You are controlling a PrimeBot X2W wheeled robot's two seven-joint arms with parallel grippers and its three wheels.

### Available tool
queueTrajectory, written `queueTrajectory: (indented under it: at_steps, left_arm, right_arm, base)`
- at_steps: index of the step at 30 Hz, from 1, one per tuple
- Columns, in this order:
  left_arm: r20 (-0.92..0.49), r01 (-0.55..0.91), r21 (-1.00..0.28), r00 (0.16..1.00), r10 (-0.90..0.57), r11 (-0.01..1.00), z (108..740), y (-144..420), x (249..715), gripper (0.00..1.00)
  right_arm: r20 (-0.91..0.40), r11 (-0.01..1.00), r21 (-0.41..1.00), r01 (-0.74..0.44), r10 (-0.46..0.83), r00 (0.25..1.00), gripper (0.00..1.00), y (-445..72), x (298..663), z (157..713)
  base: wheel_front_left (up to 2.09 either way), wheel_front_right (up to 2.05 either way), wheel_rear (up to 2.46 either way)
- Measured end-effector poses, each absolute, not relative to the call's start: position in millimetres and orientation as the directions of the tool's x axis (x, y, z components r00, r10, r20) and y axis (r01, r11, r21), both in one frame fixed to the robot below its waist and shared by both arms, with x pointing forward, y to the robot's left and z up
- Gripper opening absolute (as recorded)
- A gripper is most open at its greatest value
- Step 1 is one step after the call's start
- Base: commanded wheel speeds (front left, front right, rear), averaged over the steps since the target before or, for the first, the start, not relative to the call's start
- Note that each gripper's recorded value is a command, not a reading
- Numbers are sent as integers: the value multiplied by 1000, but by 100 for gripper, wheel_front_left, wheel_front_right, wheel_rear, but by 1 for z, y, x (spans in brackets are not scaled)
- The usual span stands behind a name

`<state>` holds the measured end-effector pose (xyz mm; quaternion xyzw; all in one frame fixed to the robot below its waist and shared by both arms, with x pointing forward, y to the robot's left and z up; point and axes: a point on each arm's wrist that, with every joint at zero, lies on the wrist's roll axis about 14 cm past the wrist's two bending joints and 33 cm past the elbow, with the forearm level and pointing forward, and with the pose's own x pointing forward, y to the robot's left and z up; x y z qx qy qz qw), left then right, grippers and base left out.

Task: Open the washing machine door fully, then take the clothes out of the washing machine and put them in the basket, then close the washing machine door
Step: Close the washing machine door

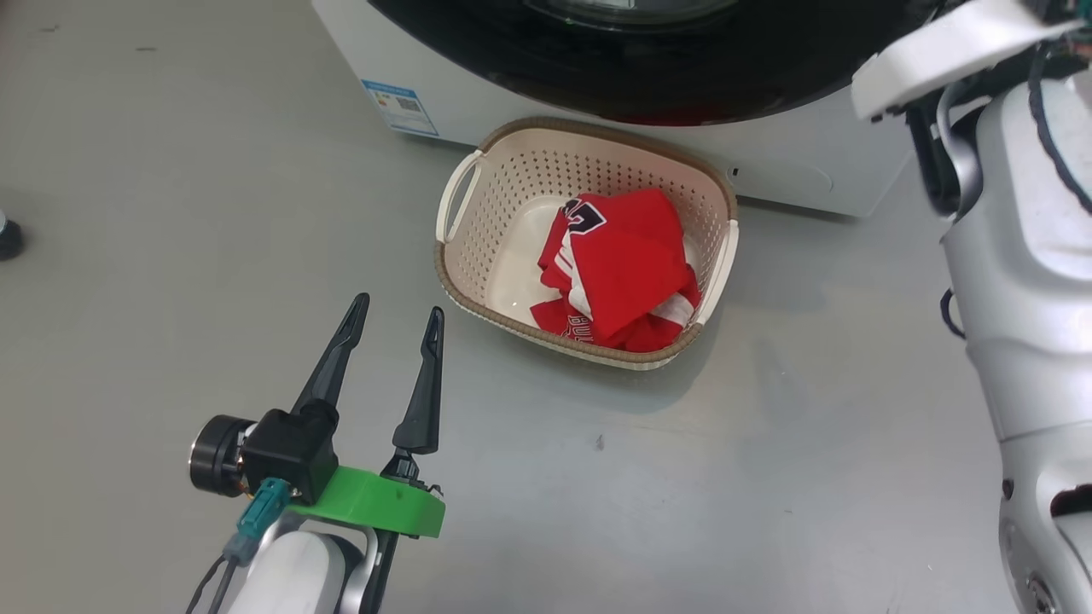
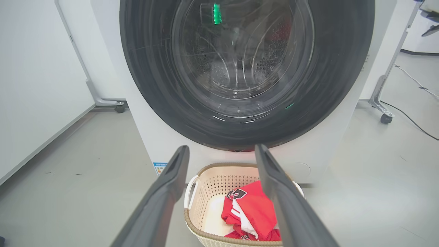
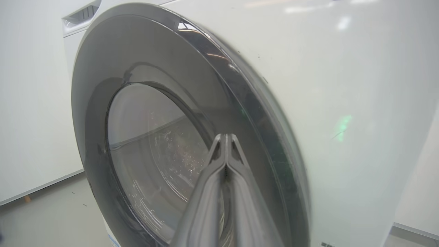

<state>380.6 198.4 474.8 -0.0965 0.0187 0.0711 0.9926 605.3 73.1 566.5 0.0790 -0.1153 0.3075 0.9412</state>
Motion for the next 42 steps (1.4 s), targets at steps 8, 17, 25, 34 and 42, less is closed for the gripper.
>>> queueTrajectory:
  at_steps: [8,17,25,34,42]
  left_arm:
    - [-11,-117,-193,993,117,974,487,192,382,100]
    - [37,-94,-200,994,103,975,502,188,380,100]
    - [50,-58,-213,996,70,975,506,177,375,100]
    - [36,-16,-217,999,24,976,500,163,368,100]
    - [41,16,-219,999,-7,976,502,153,365,100]
  right_arm:
    - [241,808,108,-579,544,804,0,56,574,555]
    - [131,850,153,-504,488,863,20,19,532,516]
    - [73,883,157,-443,437,896,100,-12,500,498]
    - [57,913,179,-367,363,930,100,-43,467,496]
    - [13,937,189,-294,297,955,100,-70,430,483]
  base:
    - [0,0,0]
    - [0,0,0]
    - [0,0,0]
    - [0,0,0]
    - [0,0,0]
